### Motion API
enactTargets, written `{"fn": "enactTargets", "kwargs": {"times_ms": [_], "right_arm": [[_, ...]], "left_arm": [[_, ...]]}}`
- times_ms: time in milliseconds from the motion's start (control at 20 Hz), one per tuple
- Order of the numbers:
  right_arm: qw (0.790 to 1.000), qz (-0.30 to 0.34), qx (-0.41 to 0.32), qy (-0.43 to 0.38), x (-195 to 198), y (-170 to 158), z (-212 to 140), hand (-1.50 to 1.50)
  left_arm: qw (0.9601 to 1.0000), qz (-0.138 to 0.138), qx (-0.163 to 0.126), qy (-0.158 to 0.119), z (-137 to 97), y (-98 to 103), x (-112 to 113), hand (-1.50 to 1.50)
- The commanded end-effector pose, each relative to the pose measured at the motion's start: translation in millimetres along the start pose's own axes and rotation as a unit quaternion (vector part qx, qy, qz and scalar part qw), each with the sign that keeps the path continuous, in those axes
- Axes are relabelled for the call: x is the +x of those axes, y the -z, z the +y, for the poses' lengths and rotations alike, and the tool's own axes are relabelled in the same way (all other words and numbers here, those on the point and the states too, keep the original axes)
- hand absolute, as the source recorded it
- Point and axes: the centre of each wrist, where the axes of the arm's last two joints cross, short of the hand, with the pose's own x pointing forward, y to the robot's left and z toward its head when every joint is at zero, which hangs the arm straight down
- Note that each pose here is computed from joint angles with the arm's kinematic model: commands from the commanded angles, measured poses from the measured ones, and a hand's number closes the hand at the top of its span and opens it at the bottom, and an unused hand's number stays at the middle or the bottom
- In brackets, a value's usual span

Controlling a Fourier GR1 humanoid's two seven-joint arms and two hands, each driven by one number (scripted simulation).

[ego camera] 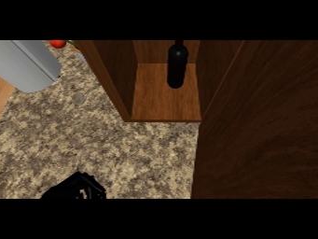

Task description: Pick up the wine, place it into the cabinet and close the cabinet

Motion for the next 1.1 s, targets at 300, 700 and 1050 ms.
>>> {"fn": "enactTargets", "kwargs": {"times_ms": [300, 700, 1050], "right_arm": [[0.989, -0.032, 0.135, 0.059, 19.4, 7.8, 62.1, 1.50], [0.970, -0.085, 0.227, 0.032, 34.0, 36.2, 97.3, 1.50], [0.967, -0.096, 0.234, 0.039, 42.1, 73.1, 132.0, 1.50]], "left_arm": [[0.9993, -0.022, 0.025, 0.014, 78.0, 6.0, 25.6, 1.50], [0.9987, -0.021, 0.042, 0.020, 117.5, 1.3, 39.6, 1.50], [0.9993, -0.011, 0.029, 0.019, 140.5, 5.8, 50.8, 1.50]]}}
